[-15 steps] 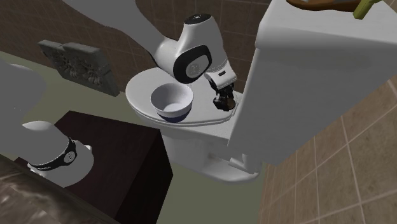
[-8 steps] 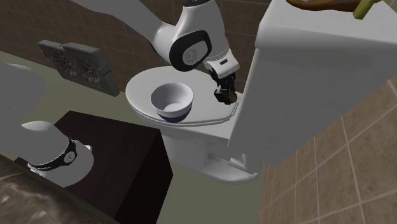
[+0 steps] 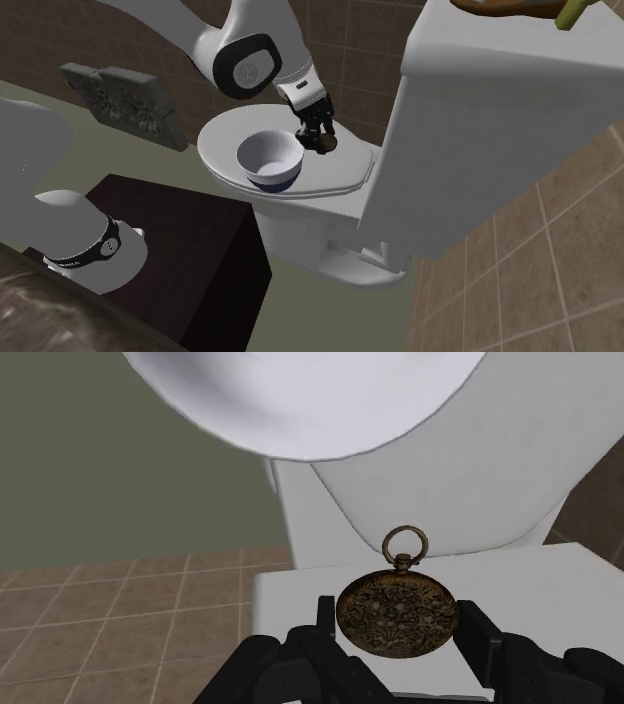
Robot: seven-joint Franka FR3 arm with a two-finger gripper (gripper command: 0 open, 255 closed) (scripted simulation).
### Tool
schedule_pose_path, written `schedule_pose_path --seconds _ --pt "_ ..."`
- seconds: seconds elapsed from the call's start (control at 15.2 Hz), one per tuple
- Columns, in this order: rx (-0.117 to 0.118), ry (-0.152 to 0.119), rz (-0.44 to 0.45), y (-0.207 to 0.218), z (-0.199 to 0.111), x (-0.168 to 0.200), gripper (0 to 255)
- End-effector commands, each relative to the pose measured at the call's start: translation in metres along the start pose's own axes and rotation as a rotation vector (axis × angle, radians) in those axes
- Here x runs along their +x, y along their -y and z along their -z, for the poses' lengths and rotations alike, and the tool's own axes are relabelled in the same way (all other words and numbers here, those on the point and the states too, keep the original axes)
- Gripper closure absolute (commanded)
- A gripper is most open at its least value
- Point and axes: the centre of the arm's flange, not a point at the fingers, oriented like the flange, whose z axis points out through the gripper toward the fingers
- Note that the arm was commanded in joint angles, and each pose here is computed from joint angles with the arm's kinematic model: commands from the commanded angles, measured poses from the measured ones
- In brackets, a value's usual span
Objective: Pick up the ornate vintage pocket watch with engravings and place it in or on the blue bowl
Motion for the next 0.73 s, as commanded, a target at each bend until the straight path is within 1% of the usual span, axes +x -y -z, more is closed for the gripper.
schedule_pose_path --seconds 0.0,0.59,0.66 --pt "-0.001 -0.001 -0.001 -0.005 0.009 -0.026 255" --pt "-0.001 -0.001 -0.001 -0.018 0.05 -0.136 255" --pt "-0.001 -0.001 -0.001 -0.019 0.052 -0.142 255"
